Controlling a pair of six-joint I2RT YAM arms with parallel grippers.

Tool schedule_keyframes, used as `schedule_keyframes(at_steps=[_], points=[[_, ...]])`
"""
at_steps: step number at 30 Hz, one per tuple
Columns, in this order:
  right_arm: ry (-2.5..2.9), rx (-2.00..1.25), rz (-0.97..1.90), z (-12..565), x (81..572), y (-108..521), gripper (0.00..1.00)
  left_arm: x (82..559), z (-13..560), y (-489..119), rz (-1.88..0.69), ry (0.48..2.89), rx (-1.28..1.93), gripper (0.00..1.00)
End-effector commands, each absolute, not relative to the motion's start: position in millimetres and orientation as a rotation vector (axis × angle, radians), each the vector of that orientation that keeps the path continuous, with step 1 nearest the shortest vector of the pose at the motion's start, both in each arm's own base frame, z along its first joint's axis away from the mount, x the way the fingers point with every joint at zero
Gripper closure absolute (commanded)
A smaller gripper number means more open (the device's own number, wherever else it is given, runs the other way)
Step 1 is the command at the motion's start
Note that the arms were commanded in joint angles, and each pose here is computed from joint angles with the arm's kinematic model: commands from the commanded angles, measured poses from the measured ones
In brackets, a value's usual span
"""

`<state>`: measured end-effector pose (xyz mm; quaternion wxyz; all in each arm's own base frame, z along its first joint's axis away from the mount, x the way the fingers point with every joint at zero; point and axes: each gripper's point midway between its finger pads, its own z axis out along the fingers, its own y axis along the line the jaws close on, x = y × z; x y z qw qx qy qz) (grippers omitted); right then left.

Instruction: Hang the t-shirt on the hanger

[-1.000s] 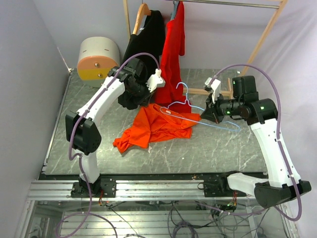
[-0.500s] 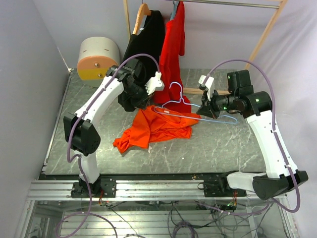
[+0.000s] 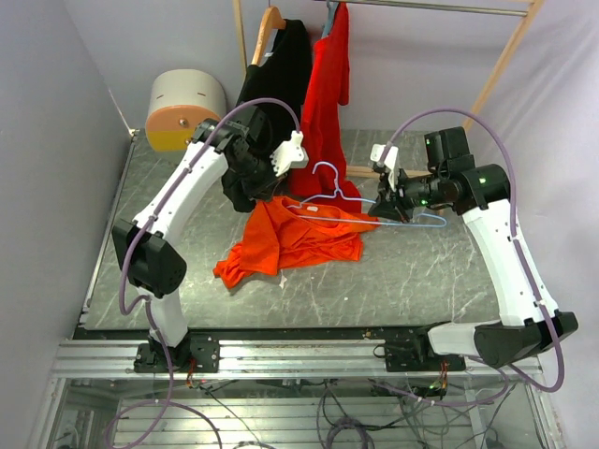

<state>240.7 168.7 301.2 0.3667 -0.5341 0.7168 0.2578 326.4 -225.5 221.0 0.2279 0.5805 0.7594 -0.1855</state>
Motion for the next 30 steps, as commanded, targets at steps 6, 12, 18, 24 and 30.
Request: schedule_keyframes(at_steps=[6,12,18,24,30], points=[[1.781,-1.467,0.693,296.9,245.1,177.4,1.00,325.1,256.0,-223.4,-0.491,2.024,1.578,0.93],[1.746,-1.498,0.653,286.3,257.3,189.5,1.00,321.3,266.2,-231.0,-0.521,2.002,1.586,0.93],[1.665,-1.478,0.620,274.4,266.3,204.5,1.00,316.3,272.7,-233.9,-0.527,1.990,1.593,0.93],[1.632,-1.461,0.602,258.2,271.2,214.3,1.00,307.7,272.4,-236.0,-0.566,1.999,1.585,0.93],[1.578,-1.432,0.590,256.5,280.6,220.6,1.00,299.9,275.4,-239.9,-0.597,1.992,1.579,0.93]])
